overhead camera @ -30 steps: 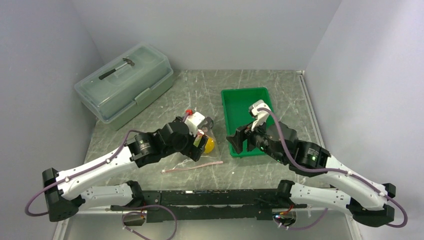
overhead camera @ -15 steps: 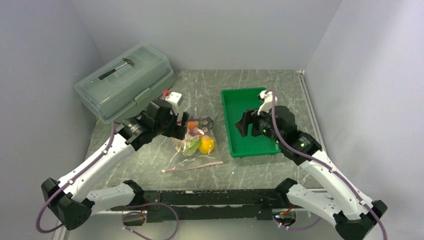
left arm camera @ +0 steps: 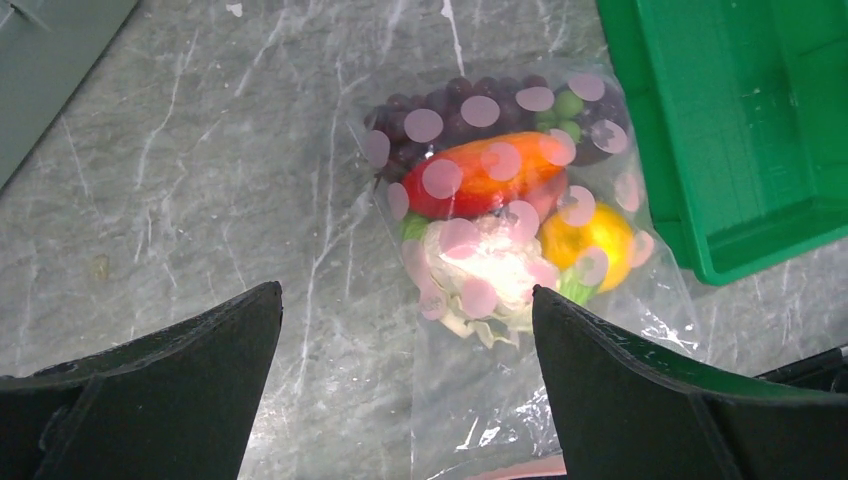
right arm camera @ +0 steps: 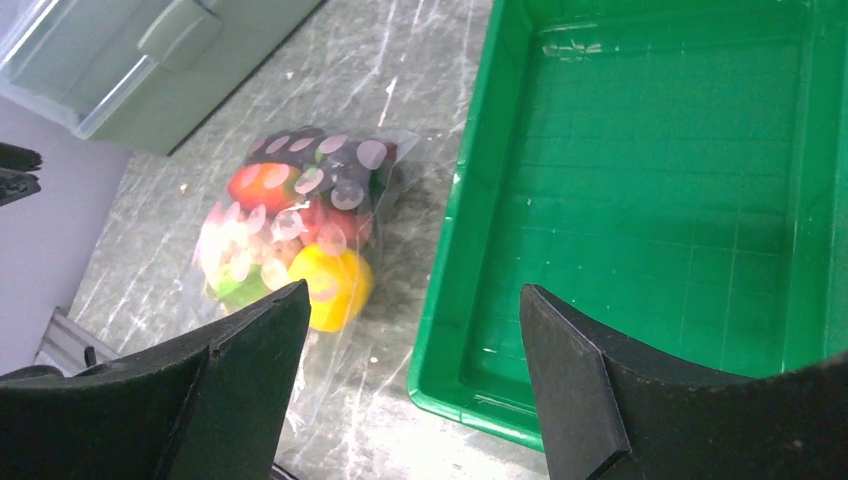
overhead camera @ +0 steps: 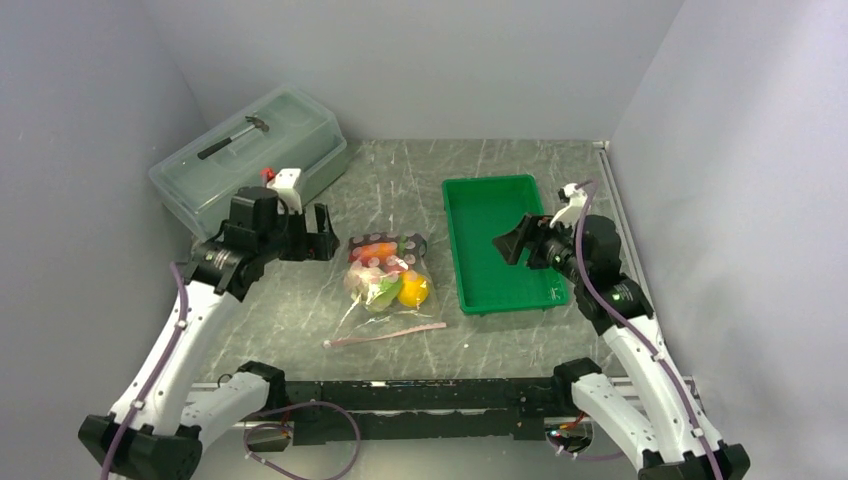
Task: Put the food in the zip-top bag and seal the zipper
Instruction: Reset both arms
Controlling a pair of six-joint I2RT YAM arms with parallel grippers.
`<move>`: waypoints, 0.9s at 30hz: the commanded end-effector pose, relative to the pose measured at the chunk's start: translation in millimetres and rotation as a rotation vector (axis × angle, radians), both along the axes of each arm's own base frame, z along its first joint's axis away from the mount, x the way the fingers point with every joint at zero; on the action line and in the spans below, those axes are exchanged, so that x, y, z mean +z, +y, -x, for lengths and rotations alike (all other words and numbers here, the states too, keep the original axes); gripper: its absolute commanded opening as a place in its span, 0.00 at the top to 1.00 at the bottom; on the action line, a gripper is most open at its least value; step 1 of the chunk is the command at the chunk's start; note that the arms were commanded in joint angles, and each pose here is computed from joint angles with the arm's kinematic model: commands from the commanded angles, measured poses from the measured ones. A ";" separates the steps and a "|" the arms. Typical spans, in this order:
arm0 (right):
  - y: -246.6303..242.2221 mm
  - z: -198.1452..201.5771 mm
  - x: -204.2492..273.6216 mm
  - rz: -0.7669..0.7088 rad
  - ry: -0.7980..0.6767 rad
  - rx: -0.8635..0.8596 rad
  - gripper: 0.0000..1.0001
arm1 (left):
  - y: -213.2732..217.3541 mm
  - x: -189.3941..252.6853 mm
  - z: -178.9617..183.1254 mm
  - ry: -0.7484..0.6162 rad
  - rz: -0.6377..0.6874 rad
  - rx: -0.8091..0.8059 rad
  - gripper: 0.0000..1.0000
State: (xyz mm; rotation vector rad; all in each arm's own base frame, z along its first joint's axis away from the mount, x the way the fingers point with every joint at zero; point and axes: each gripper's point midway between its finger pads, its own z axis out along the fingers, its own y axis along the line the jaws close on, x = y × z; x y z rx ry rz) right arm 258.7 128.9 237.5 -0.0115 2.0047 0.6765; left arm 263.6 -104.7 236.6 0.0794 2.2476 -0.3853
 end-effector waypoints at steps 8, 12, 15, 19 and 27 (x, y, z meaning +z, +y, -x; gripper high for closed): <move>6.8 11.6 24.8 -0.052 -0.216 0.070 0.19 | -12.1 28.7 29.3 -0.190 0.124 -0.099 0.00; 0.7 16.9 24.1 -0.037 -0.275 0.054 0.19 | -15.0 39.0 41.1 -0.263 0.141 -0.151 0.00; -1.2 26.0 32.4 -0.046 -0.345 0.058 0.19 | -17.3 46.1 49.2 -0.313 0.154 -0.186 0.00; -2.5 35.8 40.5 -0.064 -0.412 0.063 0.18 | -17.4 52.8 57.6 -0.354 0.165 -0.204 0.00; -0.7 46.3 51.4 -0.079 -0.478 0.089 0.18 | -16.8 55.9 64.9 -0.379 0.169 -0.218 0.00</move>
